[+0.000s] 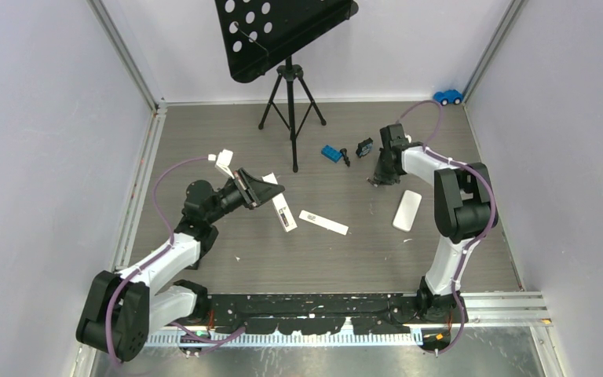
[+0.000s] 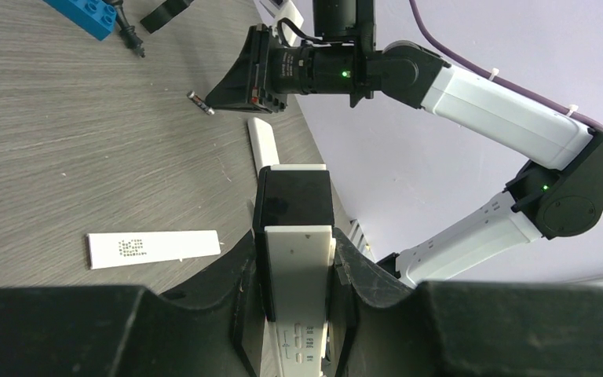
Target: Load the batteries into the remote control
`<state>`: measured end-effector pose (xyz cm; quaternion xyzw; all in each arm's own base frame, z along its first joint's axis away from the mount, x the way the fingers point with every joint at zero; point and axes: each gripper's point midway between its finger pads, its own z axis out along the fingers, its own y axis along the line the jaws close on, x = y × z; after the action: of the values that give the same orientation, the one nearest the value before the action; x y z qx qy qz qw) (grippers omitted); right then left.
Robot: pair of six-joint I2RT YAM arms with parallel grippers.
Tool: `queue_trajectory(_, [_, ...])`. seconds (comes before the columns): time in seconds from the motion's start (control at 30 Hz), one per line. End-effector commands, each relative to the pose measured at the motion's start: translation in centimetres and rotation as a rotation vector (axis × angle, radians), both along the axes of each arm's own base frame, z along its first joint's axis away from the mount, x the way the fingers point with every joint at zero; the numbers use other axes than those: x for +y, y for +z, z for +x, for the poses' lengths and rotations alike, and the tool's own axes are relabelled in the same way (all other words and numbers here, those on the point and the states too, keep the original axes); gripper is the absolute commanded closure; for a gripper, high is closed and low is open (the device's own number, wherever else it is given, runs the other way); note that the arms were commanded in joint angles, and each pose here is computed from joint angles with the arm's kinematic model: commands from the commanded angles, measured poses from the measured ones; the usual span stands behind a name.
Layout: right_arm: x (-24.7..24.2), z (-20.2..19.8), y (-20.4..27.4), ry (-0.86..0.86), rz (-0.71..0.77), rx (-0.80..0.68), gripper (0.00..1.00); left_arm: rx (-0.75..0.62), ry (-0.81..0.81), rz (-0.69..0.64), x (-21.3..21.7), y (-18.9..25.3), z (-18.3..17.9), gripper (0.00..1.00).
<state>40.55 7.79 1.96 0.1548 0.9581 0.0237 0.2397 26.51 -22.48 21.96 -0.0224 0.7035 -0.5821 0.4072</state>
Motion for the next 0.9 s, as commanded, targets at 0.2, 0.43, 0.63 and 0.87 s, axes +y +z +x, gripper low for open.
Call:
queue_trajectory(0.2, [2.0, -1.7, 2.7, 0.027, 0.079, -0.023, 0.75, -0.060, -0.006, -0.030, 0.0, 2.4, 0.1, 1.00])
queue_trajectory(0.43, [4.9, -2.4, 3.2, 0.195, 0.059, -0.047, 0.49, -0.059, 0.005, -0.020, 0.2, 2.3, 0.0, 1.00])
queue_trajectory(0.63, [7.0, -3.8, 2.0, 0.328, -0.057, 0.022, 0.47, -0.059, 0.005, -0.014, 0.2, 2.2, -0.1, 1.00])
queue_trajectory(0.87, [6.9, -4.5, 0.6, 0.362, -0.157, 0.086, 0.65, -0.065, 0.000, -0.009, 0.2, 2.2, -0.2, 1.00])
